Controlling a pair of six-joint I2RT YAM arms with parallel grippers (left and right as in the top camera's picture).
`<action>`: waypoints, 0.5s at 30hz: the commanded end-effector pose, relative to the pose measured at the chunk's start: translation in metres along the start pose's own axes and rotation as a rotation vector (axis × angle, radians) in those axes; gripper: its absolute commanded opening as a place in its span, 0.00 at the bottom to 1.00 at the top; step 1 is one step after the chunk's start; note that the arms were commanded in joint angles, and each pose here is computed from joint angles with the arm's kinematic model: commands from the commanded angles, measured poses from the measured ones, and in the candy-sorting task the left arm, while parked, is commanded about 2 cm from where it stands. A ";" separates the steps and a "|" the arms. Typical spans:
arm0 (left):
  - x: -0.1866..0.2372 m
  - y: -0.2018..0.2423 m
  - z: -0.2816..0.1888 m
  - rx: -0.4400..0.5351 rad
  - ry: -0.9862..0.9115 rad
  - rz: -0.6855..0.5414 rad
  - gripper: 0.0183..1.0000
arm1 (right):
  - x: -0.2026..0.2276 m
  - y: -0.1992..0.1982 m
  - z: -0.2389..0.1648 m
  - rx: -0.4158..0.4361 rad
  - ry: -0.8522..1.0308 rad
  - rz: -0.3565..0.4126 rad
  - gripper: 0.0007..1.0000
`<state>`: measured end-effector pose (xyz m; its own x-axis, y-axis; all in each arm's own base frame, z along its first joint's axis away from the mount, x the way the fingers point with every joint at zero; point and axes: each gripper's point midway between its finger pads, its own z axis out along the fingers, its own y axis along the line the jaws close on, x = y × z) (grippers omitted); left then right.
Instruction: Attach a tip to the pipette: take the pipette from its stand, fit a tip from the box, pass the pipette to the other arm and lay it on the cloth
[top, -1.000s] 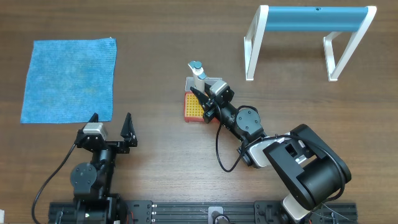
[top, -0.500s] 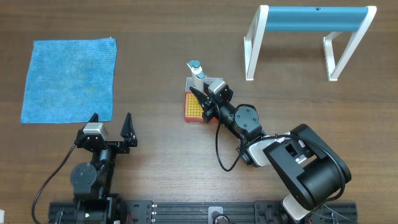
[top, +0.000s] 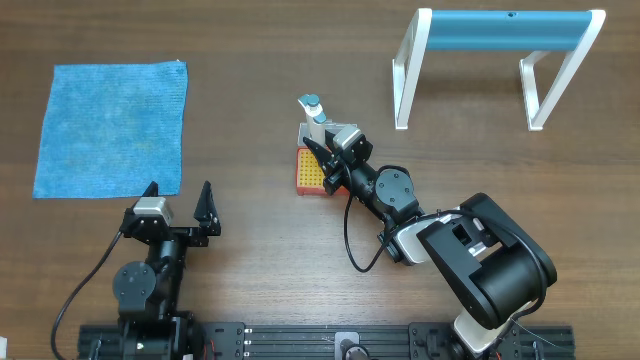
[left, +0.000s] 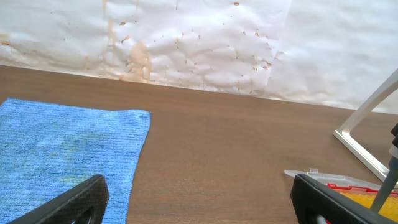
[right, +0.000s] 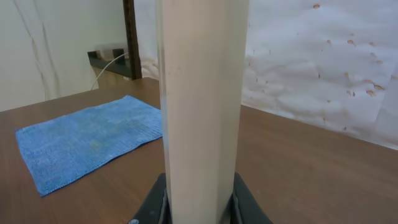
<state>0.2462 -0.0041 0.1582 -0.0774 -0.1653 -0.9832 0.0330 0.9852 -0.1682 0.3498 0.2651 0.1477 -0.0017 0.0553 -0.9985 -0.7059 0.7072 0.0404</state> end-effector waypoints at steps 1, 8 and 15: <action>0.001 -0.001 0.000 0.005 0.003 -0.010 0.94 | 0.038 -0.003 -0.008 0.010 0.115 0.011 0.08; 0.001 -0.001 0.000 0.005 0.003 -0.010 0.94 | -0.003 -0.003 0.001 0.004 -0.024 -0.001 0.08; 0.001 -0.001 0.000 0.005 0.003 -0.010 0.94 | -0.055 0.005 0.002 -0.034 -0.082 0.014 0.08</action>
<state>0.2462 -0.0041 0.1582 -0.0774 -0.1653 -0.9832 0.0330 0.9852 -0.1682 0.3502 0.2665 0.1600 -0.0089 0.0686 -0.9976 -0.7111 0.7010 0.0546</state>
